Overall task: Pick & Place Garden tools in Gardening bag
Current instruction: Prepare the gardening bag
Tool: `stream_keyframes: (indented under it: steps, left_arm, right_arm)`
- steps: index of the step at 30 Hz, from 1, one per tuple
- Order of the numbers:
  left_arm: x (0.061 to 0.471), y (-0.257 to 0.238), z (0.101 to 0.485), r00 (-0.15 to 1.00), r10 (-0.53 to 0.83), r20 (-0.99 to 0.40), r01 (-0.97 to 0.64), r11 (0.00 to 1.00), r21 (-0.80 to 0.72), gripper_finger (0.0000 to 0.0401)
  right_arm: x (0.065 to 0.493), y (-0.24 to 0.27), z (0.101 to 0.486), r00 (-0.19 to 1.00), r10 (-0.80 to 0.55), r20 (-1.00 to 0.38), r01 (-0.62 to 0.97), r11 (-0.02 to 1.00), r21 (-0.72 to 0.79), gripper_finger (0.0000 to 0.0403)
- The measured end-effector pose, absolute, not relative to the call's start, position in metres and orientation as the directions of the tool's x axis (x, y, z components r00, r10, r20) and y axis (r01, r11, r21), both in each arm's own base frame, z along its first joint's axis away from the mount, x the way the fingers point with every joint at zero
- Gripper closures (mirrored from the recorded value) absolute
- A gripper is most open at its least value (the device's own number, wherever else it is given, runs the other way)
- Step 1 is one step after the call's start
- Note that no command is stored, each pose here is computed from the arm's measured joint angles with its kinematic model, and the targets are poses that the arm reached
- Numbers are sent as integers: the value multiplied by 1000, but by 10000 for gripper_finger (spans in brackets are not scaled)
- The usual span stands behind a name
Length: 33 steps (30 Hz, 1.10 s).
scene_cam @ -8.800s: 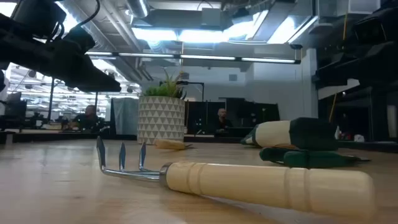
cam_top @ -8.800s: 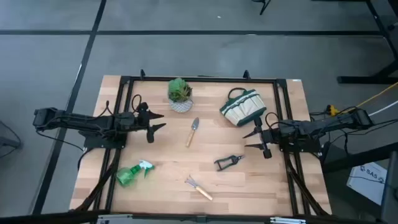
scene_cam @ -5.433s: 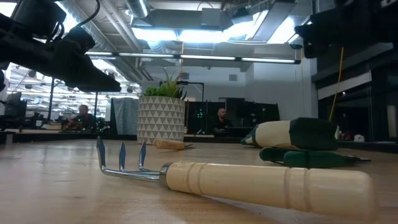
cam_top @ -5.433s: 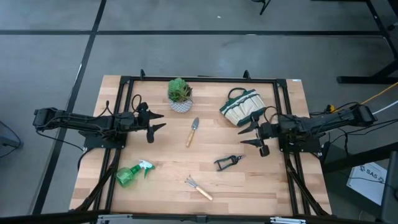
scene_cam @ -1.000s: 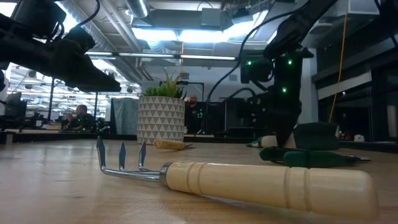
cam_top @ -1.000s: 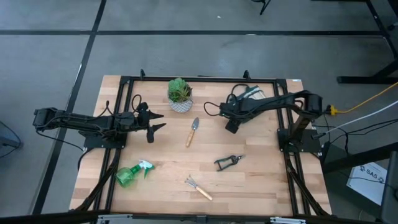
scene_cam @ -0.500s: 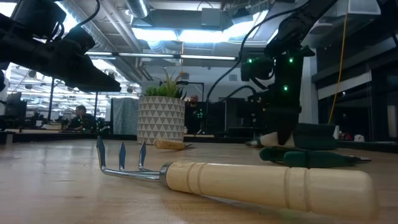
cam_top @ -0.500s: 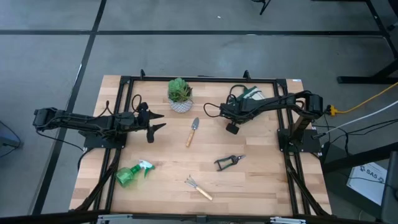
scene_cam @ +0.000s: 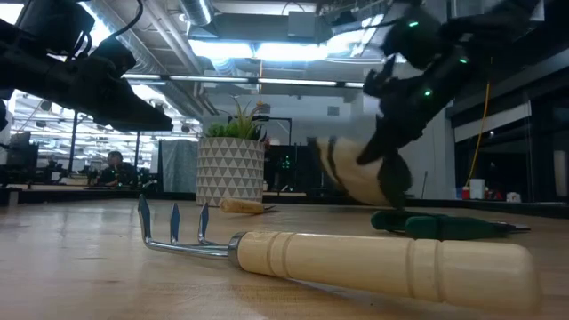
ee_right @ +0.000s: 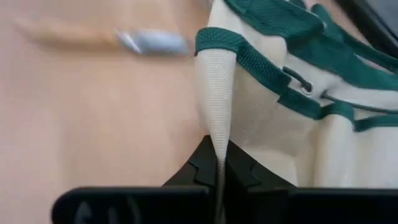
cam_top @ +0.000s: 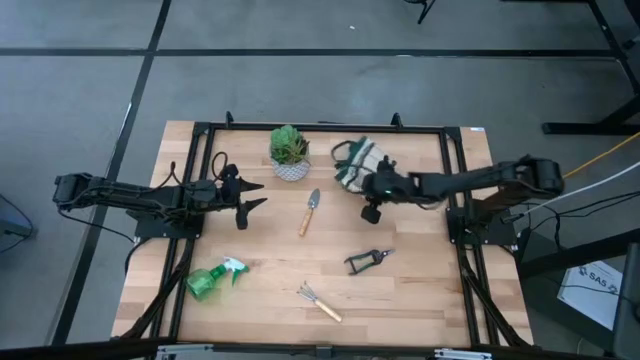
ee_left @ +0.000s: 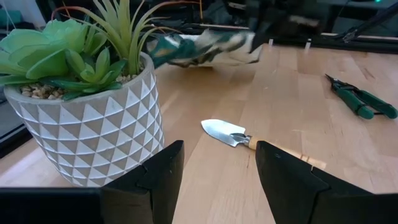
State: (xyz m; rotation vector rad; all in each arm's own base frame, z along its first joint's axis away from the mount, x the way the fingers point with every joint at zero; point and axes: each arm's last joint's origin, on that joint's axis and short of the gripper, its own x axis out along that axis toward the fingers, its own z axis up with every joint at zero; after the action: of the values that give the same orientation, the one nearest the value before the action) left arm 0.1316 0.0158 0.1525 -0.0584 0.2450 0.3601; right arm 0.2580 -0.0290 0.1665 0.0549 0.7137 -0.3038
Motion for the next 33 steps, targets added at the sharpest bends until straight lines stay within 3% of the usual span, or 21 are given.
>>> stream_keyframes:
  steps: [3, 6, 20, 27, 33]
  left_arm:
    - [132, 16, 152, 907, 340, -248, -354, 935, -14, 205]
    - [132, 16, 153, 907, 341, -247, -355, 935, -13, 205]
    - [132, 16, 152, 907, 341, -247, -355, 935, -13, 205]
    - [132, 16, 152, 907, 341, -247, -355, 935, -13, 205]
    - [132, 16, 152, 907, 341, -247, -355, 935, -13, 205]
  right_arm:
    - [249, -22, 160, 862, -171, -477, 212, 977, 34, 397]
    - [240, -18, 154, 929, -150, -339, 180, 982, 60, 397]
    - [253, -19, 149, 982, -175, -76, 172, 984, -40, 397]
    - [284, -22, 139, 978, -194, -80, 192, 981, -37, 397]
    - [290, -22, 133, 974, -203, -102, 210, 975, 69, 397]
